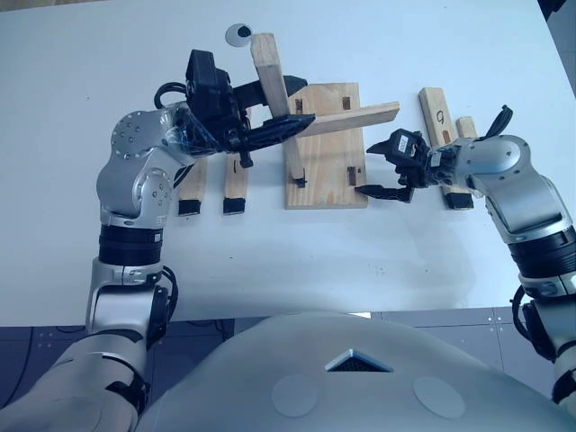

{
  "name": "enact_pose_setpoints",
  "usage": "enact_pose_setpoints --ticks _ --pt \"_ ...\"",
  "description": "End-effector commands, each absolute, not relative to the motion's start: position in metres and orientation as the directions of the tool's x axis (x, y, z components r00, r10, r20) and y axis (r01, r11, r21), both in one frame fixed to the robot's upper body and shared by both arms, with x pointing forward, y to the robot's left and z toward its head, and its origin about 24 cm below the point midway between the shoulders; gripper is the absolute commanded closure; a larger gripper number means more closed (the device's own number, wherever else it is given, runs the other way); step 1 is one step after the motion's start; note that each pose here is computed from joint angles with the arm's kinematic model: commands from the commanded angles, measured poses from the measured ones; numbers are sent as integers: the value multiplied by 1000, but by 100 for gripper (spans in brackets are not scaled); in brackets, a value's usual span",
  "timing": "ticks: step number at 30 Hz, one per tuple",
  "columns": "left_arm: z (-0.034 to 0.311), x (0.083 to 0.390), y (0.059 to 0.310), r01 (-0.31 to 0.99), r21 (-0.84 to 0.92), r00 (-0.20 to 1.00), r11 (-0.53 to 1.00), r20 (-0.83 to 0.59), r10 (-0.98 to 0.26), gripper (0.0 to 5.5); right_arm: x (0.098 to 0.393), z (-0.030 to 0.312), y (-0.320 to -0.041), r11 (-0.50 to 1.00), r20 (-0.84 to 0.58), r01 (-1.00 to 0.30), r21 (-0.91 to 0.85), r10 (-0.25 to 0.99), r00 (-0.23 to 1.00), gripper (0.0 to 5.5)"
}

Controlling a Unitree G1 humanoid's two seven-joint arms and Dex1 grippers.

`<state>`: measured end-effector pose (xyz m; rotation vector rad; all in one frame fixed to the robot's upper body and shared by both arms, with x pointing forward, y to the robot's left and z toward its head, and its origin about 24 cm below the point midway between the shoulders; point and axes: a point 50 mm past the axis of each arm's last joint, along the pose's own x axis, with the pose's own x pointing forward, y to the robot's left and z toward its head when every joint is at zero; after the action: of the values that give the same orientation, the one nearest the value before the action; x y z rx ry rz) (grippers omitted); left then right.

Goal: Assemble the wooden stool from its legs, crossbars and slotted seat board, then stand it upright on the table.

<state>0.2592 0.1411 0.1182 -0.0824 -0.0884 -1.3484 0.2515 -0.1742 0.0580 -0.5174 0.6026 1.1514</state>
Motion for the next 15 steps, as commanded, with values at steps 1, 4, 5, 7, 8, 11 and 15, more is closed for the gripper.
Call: enact_pose_setpoints --ticks 1,4,5,7,8,11,15 --pt "80 244 148 963 -125 233 240 -72 -970 348 233 26 -188 356 -783 -934 24 588 204 151" --pt "80 241 149 961 -131 234 242 -70 -970 348 233 25 -189 360 -783 -933 25 587 206 151" --pt "81 240 149 960 -136 237 243 -63 -970 348 233 24 -189 362 -784 -932 26 586 206 151" --pt "82 238 150 959 -142 240 246 -56 -969 348 232 22 -189 364 -785 -931 29 585 205 151" --pt "83 238 150 959 -142 240 245 -54 -969 348 231 22 -188 366 -785 -930 31 585 204 151" --pt "87 238 151 961 -138 236 241 -52 -970 348 230 20 -188 368 -788 -929 34 582 202 151" --pt "85 238 153 963 -123 229 239 -90 -969 348 230 18 -188 376 -792 -926 33 575 205 151"
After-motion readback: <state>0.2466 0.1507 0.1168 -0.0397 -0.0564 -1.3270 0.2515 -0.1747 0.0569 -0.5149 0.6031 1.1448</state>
